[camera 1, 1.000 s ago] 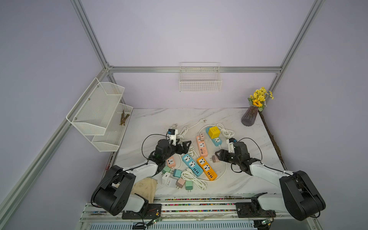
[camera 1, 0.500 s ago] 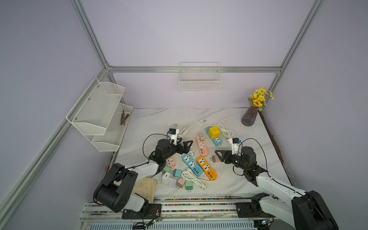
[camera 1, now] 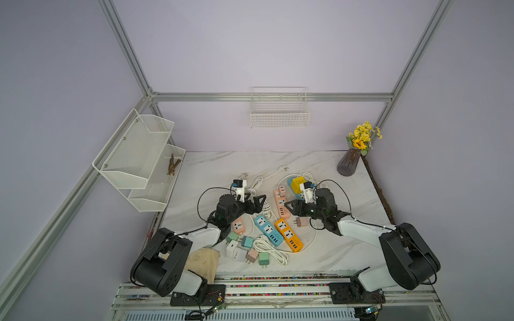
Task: Pull the plug off the socket
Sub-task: Remove the plug from the socket.
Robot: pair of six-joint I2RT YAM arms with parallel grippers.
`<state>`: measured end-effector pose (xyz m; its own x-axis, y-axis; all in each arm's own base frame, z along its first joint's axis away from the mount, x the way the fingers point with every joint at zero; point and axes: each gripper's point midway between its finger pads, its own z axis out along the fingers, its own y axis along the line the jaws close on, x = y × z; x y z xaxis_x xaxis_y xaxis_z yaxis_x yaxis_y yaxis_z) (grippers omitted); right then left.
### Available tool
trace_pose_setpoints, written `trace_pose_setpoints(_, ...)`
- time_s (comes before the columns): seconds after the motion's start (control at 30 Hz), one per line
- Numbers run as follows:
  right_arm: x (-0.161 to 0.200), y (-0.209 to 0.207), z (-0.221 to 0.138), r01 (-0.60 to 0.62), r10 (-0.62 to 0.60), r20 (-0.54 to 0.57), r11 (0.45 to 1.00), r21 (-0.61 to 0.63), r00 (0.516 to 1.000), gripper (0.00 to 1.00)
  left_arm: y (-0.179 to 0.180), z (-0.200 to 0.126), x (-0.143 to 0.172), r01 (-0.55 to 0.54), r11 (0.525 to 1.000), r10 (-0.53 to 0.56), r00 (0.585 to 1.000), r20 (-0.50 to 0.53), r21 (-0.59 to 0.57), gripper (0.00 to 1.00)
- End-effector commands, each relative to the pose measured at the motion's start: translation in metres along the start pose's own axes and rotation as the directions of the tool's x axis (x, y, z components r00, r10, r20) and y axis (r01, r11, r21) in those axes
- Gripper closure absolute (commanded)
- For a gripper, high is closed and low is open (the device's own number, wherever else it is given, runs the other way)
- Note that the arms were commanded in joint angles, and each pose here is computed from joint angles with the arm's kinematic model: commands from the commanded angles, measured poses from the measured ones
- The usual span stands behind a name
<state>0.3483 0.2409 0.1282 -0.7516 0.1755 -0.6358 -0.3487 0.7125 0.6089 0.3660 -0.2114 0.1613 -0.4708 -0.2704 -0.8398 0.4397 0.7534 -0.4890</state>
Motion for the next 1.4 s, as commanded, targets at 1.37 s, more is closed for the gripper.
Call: trace_pose_setpoints(1.37,-0.057,-0.057,0.102,0.351,-0.141,-0.365,0.709,0.612,0.920,0.58,-0.003,0.030,0.012,0.251,0.966,-0.243,0.964,-0.109,0.065,0.22)
